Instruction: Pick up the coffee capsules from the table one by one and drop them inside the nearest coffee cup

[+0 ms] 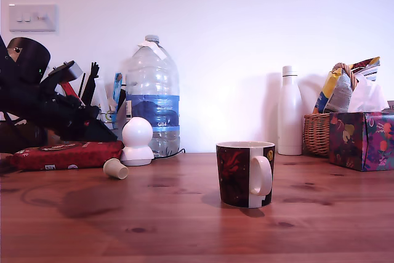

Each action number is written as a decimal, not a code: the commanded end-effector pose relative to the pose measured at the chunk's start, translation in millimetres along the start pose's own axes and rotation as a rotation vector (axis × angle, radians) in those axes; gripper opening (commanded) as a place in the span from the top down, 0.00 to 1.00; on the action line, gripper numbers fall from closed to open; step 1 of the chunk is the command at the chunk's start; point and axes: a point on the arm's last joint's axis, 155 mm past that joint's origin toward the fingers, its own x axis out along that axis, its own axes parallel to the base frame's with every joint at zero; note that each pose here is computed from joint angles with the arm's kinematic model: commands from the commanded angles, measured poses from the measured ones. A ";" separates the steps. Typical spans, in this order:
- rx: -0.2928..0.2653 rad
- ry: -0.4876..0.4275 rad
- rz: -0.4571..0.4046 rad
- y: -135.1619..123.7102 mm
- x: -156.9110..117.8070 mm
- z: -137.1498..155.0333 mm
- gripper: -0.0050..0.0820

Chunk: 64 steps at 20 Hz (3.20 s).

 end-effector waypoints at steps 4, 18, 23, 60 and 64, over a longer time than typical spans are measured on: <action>-0.010 0.084 -0.057 -15.8 -2.3 -25.6 0.15; 0.039 0.147 0.012 -6.1 -3.3 -38.3 0.11; 0.132 0.088 0.012 -7.0 4.9 -26.1 0.11; 0.105 0.076 0.073 12.9 37.0 -65.0 0.71; 0.072 0.074 0.050 8.1 36.5 -63.9 0.72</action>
